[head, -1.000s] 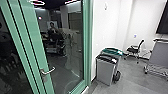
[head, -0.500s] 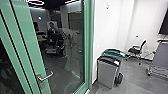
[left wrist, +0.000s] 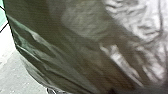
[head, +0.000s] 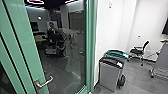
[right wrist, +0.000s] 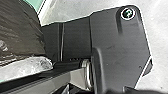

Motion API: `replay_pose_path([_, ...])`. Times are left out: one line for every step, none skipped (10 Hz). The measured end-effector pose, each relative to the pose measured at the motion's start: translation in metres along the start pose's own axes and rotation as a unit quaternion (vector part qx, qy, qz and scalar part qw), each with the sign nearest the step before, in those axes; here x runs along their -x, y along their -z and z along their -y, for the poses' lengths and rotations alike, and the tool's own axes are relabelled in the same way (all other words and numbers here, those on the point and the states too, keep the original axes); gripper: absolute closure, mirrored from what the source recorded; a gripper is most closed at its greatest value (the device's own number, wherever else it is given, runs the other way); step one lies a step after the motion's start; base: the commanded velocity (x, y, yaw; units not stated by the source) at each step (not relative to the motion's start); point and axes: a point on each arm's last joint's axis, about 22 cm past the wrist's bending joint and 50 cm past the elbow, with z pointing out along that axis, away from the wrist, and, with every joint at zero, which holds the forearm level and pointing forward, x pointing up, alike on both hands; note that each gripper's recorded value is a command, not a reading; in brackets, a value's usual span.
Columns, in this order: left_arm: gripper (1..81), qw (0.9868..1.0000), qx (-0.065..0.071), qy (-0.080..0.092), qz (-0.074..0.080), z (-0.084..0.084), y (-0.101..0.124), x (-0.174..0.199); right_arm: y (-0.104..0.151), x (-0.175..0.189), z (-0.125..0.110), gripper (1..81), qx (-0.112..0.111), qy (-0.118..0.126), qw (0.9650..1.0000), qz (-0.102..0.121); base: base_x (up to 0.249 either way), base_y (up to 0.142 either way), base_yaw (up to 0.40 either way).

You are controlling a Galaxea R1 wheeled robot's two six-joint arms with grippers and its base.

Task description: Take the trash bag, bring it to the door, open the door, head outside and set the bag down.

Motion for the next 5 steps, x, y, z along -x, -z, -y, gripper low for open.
replay_pose_path([81.1, 1.0000, 0.000, 0.000, 0.001, 0.0000, -0.0001, 0.0010, 0.0000, 0.0001, 0.0002, 1.0, 0.000, 0.000, 1.0000, 0.000, 0.092, 0.000, 0.000])
replay_pose_path([81.1, 1.0000, -0.001, 0.000, 0.000, 0.0025, 0.0005, -0.0012, -0.0001, 0.0000, 0.0005, 1.0, 0.000, -0.001, 1.0000, 0.000, 0.081, 0.000, 0.000])
replay_pose_path([81.1, 1.0000, -0.002, 0.000, -0.001, 0.0027, 0.0006, -0.0014, 0.0000, -0.0002, 0.0000, 1.0, 0.000, 0.001, 1.0000, 0.000, 0.078, 0.000, 0.000])
replay_pose_path([81.1, 1.0000, -0.002, 0.000, 0.001, 0.0026, 0.0005, 0.0008, 0.0006, -0.0005, -0.0025, 1.0, 0.002, 0.000, 1.0000, -0.001, 0.078, 0.000, 0.000])
replay_pose_path([81.1, 1.0000, 0.000, 0.000, 0.001, -0.0001, 0.0000, 0.0015, 0.0006, 0.0020, -0.0021, 1.0, 0.001, 0.000, 1.0000, 0.000, 0.078, 0.000, 0.000])
